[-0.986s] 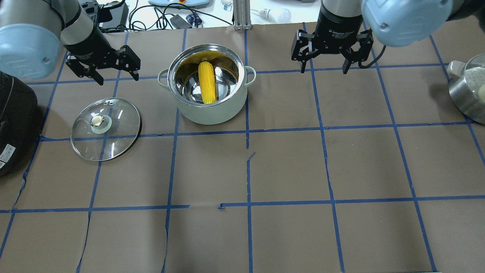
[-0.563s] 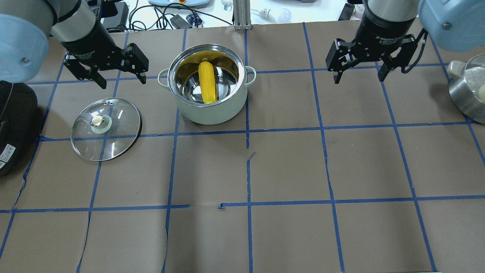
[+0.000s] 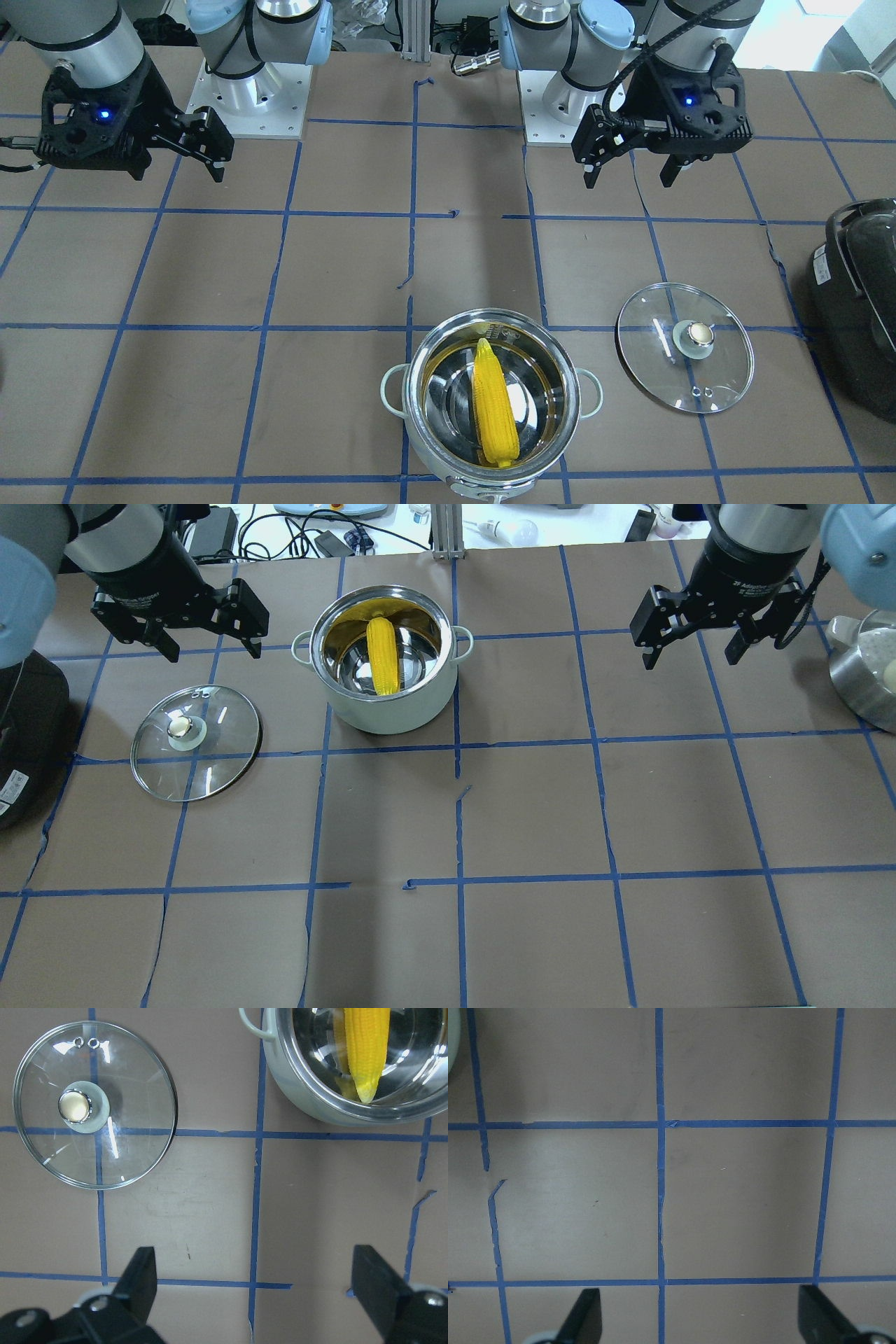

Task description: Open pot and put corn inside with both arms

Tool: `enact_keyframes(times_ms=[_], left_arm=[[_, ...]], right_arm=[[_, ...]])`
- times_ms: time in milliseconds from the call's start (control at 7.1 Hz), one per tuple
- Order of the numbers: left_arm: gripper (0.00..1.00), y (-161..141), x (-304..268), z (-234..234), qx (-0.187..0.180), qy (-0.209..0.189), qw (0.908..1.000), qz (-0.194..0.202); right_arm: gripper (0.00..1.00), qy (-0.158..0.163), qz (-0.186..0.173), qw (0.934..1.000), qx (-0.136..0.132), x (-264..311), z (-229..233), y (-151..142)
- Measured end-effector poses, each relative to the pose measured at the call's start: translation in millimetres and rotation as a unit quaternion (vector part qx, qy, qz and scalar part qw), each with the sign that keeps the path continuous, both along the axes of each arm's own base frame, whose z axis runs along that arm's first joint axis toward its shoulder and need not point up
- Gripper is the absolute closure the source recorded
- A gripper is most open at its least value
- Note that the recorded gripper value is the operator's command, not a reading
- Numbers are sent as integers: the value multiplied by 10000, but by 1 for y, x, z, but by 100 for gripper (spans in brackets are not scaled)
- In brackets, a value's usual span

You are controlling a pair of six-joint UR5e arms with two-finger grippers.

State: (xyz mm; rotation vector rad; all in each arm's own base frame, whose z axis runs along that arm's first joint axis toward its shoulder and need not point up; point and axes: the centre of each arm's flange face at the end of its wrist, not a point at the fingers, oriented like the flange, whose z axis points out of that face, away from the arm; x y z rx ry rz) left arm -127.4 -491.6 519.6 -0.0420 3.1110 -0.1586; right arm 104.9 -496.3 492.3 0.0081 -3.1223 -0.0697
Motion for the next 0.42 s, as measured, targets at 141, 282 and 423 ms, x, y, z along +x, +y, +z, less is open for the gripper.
enact_keyframes(times_ms=[141,282,423], left_arm=[[0,1,-2,4,-43,49,10000,-23],[0,1,-2,5,-83,59,9999,-46],[0,0,-2,6,-130,56,9999,-61]], right_arm=[[0,-12,0,10000,-1,0,0,0],[0,-26,-4,10000,-4,0,0,0],[0,-35,-18,10000,-25,1,0,-1]])
